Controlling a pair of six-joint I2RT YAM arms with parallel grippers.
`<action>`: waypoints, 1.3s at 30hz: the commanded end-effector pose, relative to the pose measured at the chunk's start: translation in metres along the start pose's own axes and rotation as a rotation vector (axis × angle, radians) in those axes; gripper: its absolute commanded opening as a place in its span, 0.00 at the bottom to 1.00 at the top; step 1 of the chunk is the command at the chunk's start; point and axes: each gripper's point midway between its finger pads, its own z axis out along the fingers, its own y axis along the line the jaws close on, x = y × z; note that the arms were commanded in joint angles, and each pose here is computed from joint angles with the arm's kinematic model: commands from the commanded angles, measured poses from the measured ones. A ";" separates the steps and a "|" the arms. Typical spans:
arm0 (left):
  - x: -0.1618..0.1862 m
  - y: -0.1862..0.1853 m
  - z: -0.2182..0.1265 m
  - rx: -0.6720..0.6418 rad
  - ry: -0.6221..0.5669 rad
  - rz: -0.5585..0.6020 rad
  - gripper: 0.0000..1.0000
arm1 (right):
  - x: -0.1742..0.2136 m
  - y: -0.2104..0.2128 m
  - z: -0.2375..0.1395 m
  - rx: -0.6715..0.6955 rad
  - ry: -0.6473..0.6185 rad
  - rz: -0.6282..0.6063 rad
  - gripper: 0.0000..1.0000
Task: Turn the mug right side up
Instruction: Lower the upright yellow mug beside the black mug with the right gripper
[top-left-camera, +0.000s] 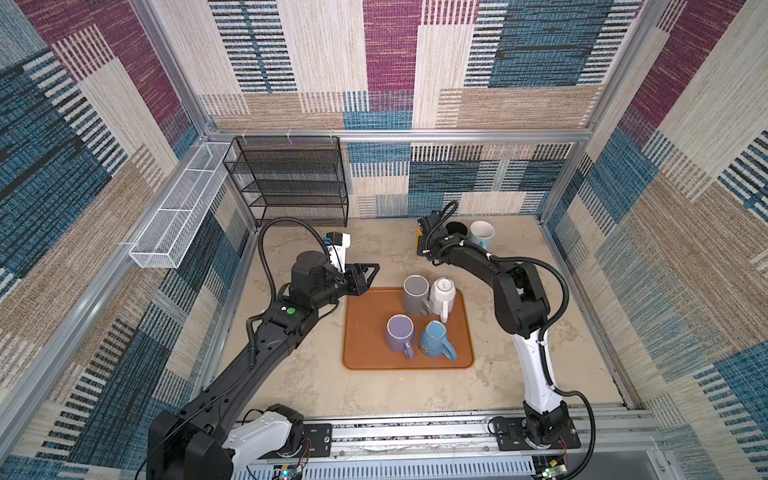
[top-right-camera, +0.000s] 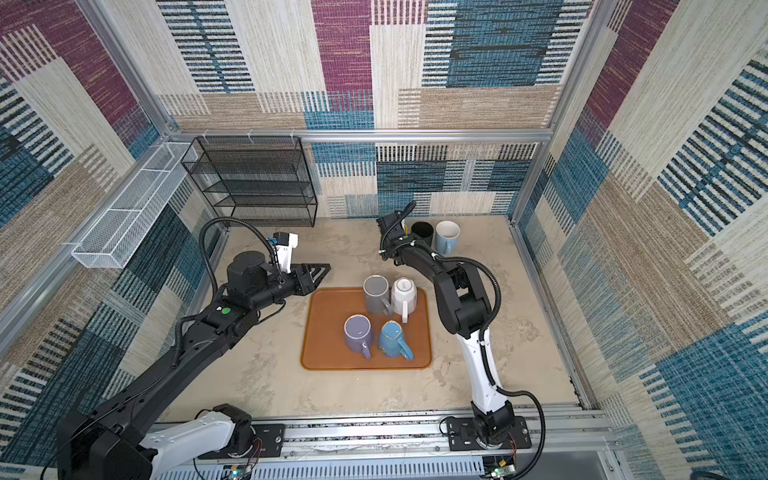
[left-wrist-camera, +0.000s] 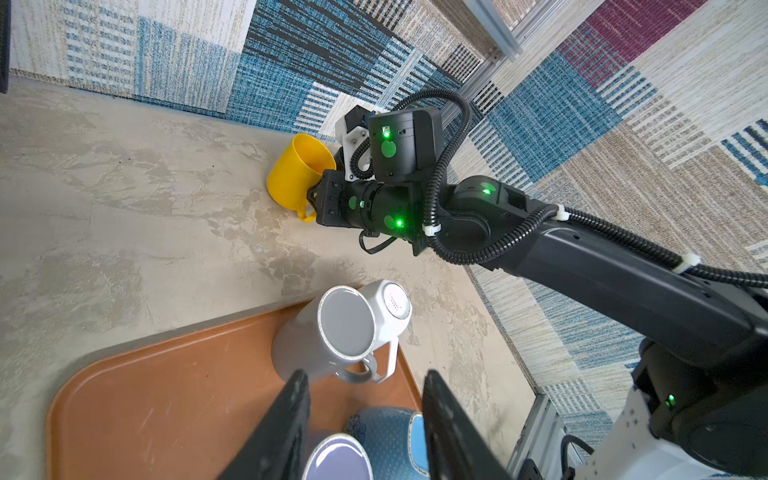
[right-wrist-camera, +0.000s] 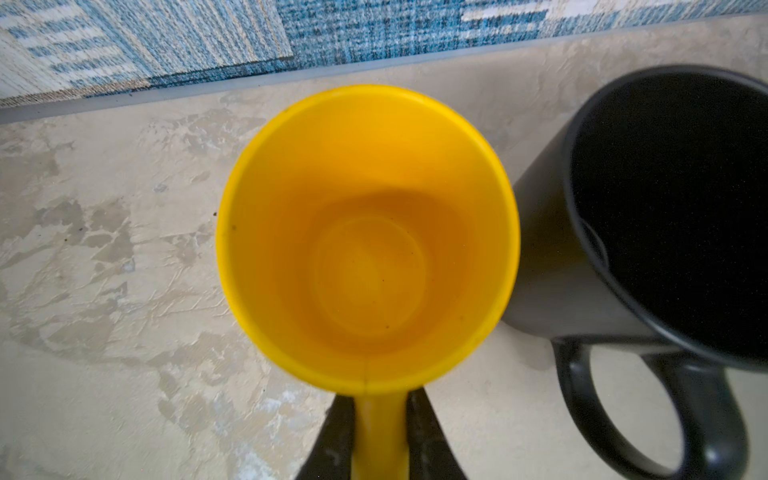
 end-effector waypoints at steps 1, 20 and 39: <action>-0.005 -0.005 -0.002 0.022 -0.020 0.046 0.45 | -0.010 -0.002 -0.001 0.031 -0.040 0.018 0.00; -0.005 -0.005 -0.006 0.013 -0.026 0.049 0.45 | -0.004 -0.010 0.005 0.081 -0.021 -0.015 0.01; -0.002 -0.004 -0.009 0.001 -0.006 0.051 0.71 | 0.000 -0.004 0.004 0.027 -0.007 -0.020 0.36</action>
